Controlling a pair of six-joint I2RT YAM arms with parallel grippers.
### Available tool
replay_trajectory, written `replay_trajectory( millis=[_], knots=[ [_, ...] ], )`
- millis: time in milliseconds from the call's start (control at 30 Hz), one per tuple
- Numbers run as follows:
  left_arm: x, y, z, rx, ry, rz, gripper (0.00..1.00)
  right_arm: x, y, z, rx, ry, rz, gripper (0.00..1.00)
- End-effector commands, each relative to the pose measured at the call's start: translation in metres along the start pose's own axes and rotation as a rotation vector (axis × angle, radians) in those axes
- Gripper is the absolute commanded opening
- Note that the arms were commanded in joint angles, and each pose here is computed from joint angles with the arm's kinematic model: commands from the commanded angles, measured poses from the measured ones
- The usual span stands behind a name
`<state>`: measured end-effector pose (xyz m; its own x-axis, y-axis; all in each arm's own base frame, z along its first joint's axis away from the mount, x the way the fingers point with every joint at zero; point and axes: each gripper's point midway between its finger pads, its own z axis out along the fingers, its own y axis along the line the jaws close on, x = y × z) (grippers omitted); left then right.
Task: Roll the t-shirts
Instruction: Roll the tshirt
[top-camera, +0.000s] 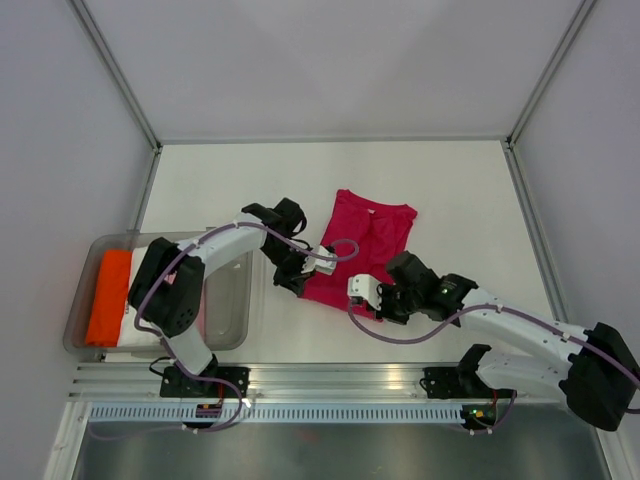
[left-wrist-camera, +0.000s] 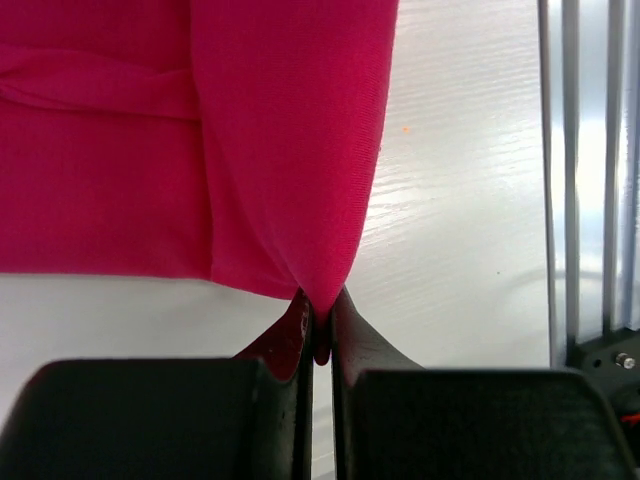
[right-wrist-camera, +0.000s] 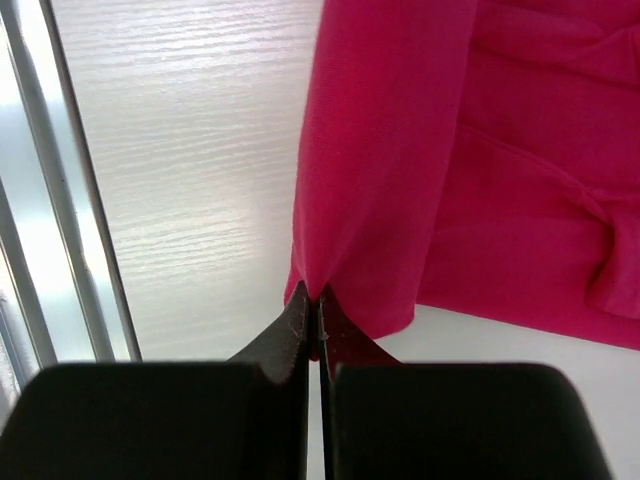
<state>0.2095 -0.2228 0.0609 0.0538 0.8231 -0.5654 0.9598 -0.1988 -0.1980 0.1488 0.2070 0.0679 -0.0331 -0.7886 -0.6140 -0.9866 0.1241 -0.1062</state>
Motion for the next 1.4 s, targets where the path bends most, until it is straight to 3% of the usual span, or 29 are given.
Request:
replay_trajectory(
  millis=[0,167,433,467,533,667,700,767,967,1033,1233,1367],
  knots=[
    [-0.015,0.000,-0.011,0.053,-0.040,0.031,0.02,0.004,0.004,0.000,-0.124,0.000,0.053,0.00],
    [-0.018,0.038,-0.018,0.062,-0.036,-0.096,0.02,0.003,-0.033,-0.001,-0.041,-0.067,0.214,0.00],
    [-0.018,0.065,-0.016,0.078,-0.061,-0.160,0.02,0.019,-0.063,0.012,-0.009,-0.010,0.344,0.03],
    [-0.016,0.067,-0.016,0.081,-0.060,-0.162,0.02,0.019,-0.066,0.013,-0.002,-0.009,0.374,0.06],
    [-0.009,0.071,-0.013,0.095,-0.050,-0.185,0.05,0.023,-0.076,0.015,0.027,-0.002,0.415,0.24],
    [-0.009,0.089,-0.013,0.092,-0.048,-0.233,0.09,0.035,-0.099,0.009,0.142,0.023,0.491,0.36],
    [-0.013,0.098,-0.018,0.071,-0.058,-0.234,0.09,0.030,-0.109,0.003,0.173,-0.007,0.540,0.42],
    [-0.011,0.103,-0.015,0.068,-0.047,-0.269,0.08,0.017,-0.129,-0.010,0.213,-0.085,0.659,0.44],
    [-0.011,0.099,-0.012,0.079,-0.040,-0.413,0.03,-0.029,-0.149,-0.048,0.309,-0.345,0.835,0.42],
    [-0.013,0.097,-0.012,0.081,-0.043,-0.455,0.03,-0.039,-0.143,-0.050,0.304,-0.429,0.949,0.33],
    [-0.006,0.105,-0.007,0.051,-0.014,-0.547,0.12,-0.109,-0.117,-0.014,0.222,-0.670,0.893,0.13],
    [-0.002,0.105,-0.005,0.043,0.002,-0.576,0.13,-0.109,-0.103,0.014,0.225,-0.624,0.887,0.04]
  ],
)
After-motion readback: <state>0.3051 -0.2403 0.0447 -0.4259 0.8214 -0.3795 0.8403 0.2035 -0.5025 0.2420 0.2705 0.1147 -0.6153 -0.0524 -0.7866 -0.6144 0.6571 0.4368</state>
